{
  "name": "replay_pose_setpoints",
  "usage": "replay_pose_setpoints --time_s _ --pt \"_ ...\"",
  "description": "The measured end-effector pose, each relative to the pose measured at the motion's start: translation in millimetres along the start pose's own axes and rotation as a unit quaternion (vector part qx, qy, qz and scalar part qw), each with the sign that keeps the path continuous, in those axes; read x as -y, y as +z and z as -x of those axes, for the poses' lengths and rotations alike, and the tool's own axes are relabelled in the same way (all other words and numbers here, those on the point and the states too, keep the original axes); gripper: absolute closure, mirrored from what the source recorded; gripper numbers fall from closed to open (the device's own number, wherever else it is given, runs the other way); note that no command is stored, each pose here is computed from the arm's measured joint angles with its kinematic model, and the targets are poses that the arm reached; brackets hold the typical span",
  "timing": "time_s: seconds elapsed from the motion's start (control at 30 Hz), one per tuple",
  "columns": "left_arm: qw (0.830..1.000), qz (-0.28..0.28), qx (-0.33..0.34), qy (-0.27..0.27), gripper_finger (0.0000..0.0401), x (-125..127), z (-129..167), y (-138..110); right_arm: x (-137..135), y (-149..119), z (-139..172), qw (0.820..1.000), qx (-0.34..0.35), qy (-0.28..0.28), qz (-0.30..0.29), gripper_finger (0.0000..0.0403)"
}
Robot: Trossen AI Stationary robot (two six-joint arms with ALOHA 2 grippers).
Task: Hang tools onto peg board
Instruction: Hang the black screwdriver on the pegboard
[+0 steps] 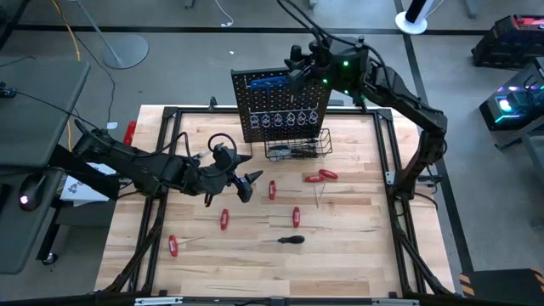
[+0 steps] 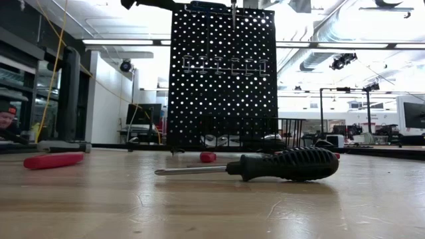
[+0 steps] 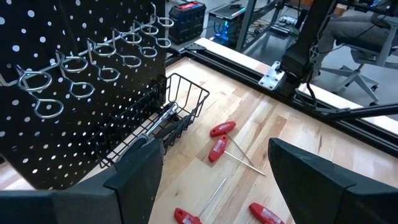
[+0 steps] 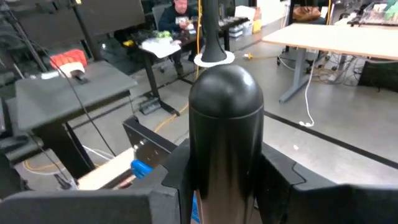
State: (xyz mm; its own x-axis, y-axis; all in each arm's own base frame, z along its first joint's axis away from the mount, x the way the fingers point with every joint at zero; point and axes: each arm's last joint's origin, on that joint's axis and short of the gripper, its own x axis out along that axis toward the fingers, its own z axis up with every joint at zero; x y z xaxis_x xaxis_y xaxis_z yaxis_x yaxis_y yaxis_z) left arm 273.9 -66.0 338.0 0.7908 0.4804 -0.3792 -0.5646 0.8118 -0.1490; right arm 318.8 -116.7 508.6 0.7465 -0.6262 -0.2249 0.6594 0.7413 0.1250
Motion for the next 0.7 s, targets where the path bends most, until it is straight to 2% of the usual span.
replay_pose_setpoints --time_s 0.53,0.6,0.7 --pt "1.000 0.003 0.002 -0.001 0.0121 0.3 -0.1 0.5 -0.8 -8.8 -9.9 0.999 -0.021 -0.027 0.011 0.0294" --pt "1.000 0.003 0.001 -0.002 0.0121 0.4 -0.1 0.4 -0.7 -9.3 -9.9 0.999 -0.023 -0.027 0.009 0.0276" --pt "1.000 0.003 0.001 -0.003 0.0121 0.5 0.0 0.4 0.0 -10.1 -9.8 0.999 -0.027 -0.032 0.010 0.0219"
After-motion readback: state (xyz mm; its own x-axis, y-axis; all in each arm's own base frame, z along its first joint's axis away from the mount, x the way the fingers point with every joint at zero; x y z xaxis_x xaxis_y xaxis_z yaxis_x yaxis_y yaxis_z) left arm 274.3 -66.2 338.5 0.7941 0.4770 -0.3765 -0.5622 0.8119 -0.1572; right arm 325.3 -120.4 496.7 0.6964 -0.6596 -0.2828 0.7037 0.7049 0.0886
